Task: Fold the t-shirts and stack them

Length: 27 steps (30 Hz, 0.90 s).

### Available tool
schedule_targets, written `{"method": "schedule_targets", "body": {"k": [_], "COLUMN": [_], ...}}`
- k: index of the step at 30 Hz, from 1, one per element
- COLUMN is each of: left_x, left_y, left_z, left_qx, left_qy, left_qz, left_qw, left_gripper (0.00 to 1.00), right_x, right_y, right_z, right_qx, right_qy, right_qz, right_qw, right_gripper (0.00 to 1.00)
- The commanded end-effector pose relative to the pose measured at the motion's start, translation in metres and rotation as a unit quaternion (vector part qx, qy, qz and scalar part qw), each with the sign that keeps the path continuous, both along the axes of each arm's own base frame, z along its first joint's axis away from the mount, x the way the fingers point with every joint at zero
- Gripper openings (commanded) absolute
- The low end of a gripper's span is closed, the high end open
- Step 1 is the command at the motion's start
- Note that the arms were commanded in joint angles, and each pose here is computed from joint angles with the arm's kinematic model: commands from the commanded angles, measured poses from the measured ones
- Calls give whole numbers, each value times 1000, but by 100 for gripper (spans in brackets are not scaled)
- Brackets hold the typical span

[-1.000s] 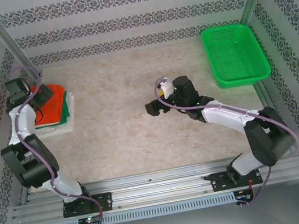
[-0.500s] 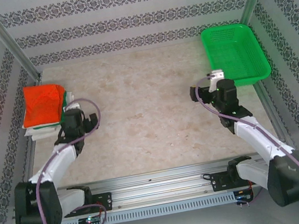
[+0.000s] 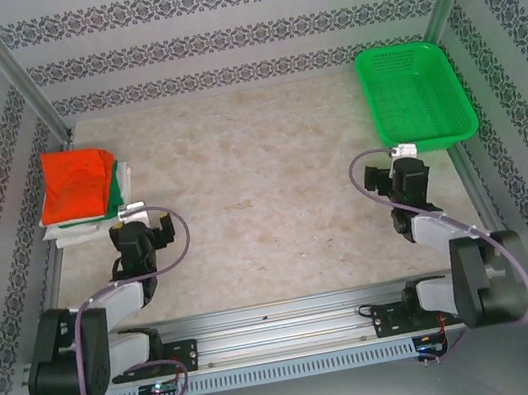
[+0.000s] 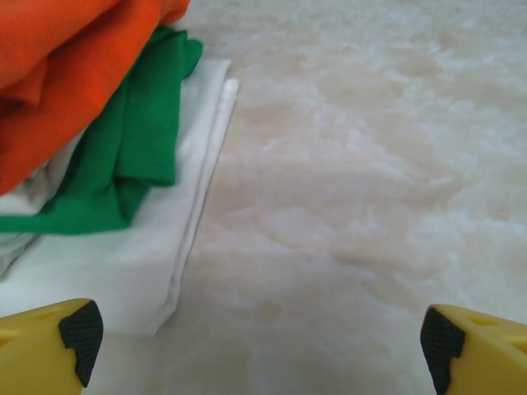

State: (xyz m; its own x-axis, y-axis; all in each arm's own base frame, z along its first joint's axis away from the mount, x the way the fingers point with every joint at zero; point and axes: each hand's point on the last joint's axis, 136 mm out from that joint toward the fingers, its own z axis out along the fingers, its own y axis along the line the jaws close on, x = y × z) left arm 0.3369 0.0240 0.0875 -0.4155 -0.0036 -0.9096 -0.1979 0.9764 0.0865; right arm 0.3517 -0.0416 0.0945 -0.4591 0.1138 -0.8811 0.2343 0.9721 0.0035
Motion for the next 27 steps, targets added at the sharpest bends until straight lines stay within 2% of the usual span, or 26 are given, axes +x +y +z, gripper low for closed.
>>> {"method": "schedule_targets", "body": {"k": [1, 5, 7, 9, 11, 12, 14, 16, 27], "left_x": [32, 53, 59, 55, 58, 57, 58, 56, 58], "left_y": [-1, 0, 0, 2, 3, 5, 6, 6, 4], "left_z": [37, 17, 5, 1, 4, 2, 3, 3, 3], "left_qx": [-9, -20, -18, -32, -27, -30, -27, -28, -27], "left_qy": [-78, -66, -72, -43, -63, -53, -57, -57, -55], "left_qz": [-17, -27, -31, -27, -25, -18, -16, -15, -21], "left_qw": [997, 997, 997, 998, 997, 998, 998, 998, 998], "left_gripper": [100, 100, 100, 100, 100, 100, 100, 100, 100], "right_x": [27, 38, 37, 36, 42, 45, 45, 46, 45], "right_y": [-6, 9, 19, 27, 30, 34, 37, 38, 38], "right_z": [31, 24, 26, 20, 12, 14, 9, 11, 11], "right_qx": [19, 21, 17, 16, 16, 12, 0, -6, -9], "right_qy": [-82, -76, -99, -100, -110, -117, -79, -98, -88], "right_qz": [-13, 25, 54, 76, 85, 92, 94, 92, 93], "right_qw": [996, 997, 993, 992, 990, 989, 992, 991, 992], "right_gripper": [98, 98, 98, 98, 98, 98, 98, 98, 98]}}
